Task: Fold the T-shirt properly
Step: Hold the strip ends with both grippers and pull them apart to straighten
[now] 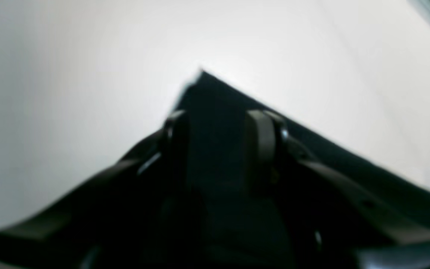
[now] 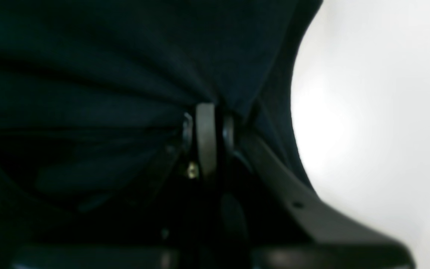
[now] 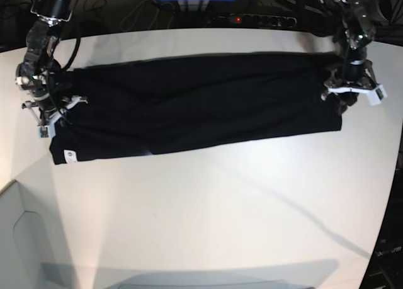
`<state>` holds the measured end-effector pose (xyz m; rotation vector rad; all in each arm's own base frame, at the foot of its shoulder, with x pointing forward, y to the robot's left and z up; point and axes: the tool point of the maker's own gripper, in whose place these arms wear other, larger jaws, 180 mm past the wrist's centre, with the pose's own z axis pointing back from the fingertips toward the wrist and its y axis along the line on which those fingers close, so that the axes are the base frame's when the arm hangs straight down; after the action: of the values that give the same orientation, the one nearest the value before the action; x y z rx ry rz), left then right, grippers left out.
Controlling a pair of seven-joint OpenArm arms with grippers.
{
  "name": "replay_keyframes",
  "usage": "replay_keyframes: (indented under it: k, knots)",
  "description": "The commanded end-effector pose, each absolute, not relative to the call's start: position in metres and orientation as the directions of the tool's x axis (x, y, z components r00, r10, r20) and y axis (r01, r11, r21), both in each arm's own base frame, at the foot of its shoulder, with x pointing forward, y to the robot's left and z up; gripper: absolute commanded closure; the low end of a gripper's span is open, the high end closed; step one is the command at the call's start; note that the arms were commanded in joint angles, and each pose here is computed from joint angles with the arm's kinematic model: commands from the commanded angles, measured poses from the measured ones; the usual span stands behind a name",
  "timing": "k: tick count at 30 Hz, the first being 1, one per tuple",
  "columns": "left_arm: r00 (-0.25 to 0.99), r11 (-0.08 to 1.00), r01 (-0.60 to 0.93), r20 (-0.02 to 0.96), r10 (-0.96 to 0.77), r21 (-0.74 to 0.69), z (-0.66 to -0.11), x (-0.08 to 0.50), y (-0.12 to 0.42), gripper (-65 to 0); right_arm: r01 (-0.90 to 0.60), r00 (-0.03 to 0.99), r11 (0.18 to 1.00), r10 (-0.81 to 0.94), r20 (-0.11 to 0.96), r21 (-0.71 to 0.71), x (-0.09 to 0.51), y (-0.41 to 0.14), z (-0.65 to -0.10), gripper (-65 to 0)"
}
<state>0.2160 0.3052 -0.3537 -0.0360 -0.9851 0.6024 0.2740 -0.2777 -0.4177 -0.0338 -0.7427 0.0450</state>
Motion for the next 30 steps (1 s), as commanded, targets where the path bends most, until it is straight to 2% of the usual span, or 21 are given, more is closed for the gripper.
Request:
replay_keyframes:
  k: [1, 3, 8, 12, 17, 23, 30]
  knots:
    - [0.395, 0.839, -0.457, 0.778, 0.489, -0.296, -0.355, 0.221, 0.306, -24.0, -0.042, 0.731, 0.996, 0.082, 0.677, -0.075, 0.276, -0.282, -0.41, 0.0]
    - [0.434, 0.827, -0.471, 0.736, 0.52, -0.307, -0.381, 0.221, 0.301, -24.0, -0.054, 0.7, 0.994, 0.106, 0.706, -0.096, 0.282, -0.28, -0.394, -2.5]
    - [0.47, 0.797, -0.523, 0.679, 0.564, -0.301, -0.415, 0.214, 0.31, -24.0, -0.073, 0.667, 0.986, 0.161, 0.728, -0.151, 0.286, -0.276, -0.363, -16.3]
    - [0.488, 0.806, -0.523, 0.678, 0.55, -0.278, -0.419, 0.214, 0.318, -24.0, -0.099, 0.645, 0.974, 0.22, 0.732, -0.206, 0.28, -0.269, -0.338, -26.9]
    - [0.484, 0.807, -0.519, 0.681, 0.549, -0.281, -0.416, 0.216, 0.318, -24.0, -0.137, 0.652, 0.959, 0.276, 0.706, -0.248, 0.254, -0.26, -0.329, -35.2]
    - [0.479, 0.809, -0.516, 0.687, 0.546, -0.283, -0.414, 0.219, 0.319, -24.0, -0.174, 0.726, 0.96, 0.276, 0.63, -0.22, 0.208, -0.252, -0.355, -37.9]
    - [0.479, 0.81, -0.514, 0.689, 0.543, -0.282, -0.413, 0.221, 0.319, -24.0, -0.155, 0.769, 0.973, 0.229, 0.597, -0.174, 0.193, -0.247, -0.375, -38.0]
